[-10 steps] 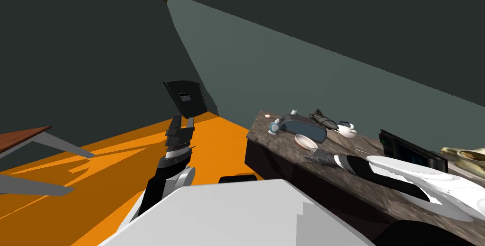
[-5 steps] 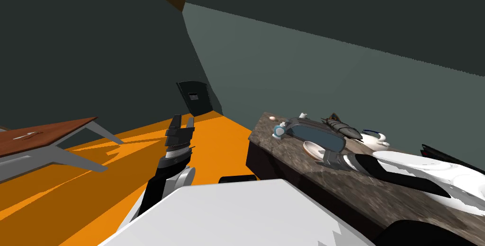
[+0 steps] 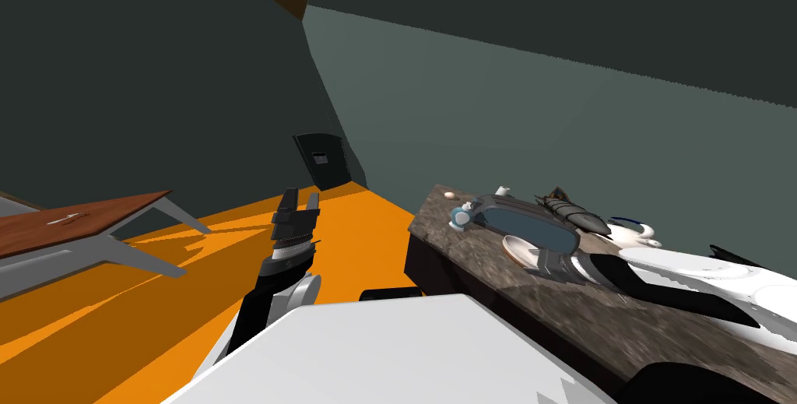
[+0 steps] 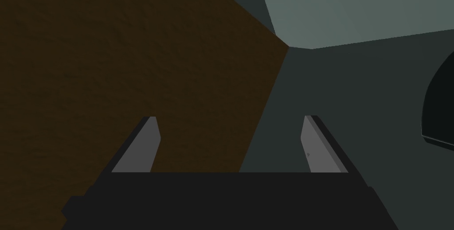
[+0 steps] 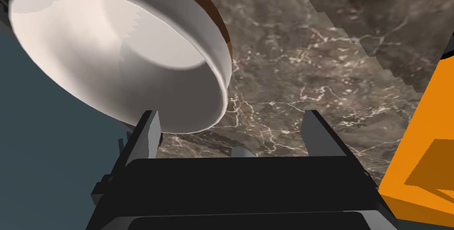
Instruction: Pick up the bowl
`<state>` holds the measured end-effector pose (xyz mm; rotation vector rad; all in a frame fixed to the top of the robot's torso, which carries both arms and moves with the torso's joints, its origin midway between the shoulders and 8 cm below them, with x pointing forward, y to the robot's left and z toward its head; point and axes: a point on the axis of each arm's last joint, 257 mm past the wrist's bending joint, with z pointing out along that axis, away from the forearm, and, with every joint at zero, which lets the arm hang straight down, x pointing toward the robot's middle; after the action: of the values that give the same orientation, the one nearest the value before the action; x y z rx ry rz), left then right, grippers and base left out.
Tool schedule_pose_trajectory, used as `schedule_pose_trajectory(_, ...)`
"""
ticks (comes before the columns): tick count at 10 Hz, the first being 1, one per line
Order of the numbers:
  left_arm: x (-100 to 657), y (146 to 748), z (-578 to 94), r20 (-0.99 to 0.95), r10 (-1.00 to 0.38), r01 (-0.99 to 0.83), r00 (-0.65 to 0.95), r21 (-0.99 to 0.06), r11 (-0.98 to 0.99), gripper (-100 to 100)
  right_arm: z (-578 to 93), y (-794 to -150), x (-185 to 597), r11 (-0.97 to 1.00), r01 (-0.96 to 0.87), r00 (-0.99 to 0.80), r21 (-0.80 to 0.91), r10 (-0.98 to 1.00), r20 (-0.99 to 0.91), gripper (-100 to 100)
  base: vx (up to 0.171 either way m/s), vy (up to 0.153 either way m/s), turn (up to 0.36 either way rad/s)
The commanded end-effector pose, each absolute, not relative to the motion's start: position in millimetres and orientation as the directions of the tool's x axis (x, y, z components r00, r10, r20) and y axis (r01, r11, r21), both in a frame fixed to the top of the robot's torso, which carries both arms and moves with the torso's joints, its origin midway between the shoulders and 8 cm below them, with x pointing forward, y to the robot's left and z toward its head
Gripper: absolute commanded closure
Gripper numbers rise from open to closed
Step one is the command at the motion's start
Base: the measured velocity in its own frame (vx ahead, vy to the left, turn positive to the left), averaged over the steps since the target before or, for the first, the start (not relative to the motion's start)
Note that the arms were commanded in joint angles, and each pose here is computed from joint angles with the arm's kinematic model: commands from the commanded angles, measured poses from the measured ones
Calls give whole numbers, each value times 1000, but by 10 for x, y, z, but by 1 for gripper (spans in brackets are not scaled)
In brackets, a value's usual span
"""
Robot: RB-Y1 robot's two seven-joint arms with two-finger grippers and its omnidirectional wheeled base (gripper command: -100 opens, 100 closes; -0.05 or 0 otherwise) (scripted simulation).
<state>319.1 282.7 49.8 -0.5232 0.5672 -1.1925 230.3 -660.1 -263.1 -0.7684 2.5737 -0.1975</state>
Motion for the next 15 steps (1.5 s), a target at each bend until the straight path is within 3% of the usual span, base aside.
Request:
schedule_pose_trajectory(1,3191,2827,498,-132,-955,705,265,-649,285,0,-2639,-6667,2261,833,-488,-743,-262,-554,-376,-100,34,27,15)
schedule_pose_trajectory(10,3191,2827,498,-132,-955,705,265,-649,285,0,-2820,-6940,1934,840,-477,-752,-259,-543,-374,-100,46,34,13)
schedule_pose_trajectory(11,3191,2827,499,-132,-955,705,265,-649,285,0,-2824,-6937,1925,840,-478,-753,-255,-542,-374,100,0,0,0)
schedule_pose_trajectory(15,3191,2827,499,-132,-955,705,265,-649,285,0,-2812,-6947,1936,841,-476,-753,-259,-541,-374,100,0,0,0)
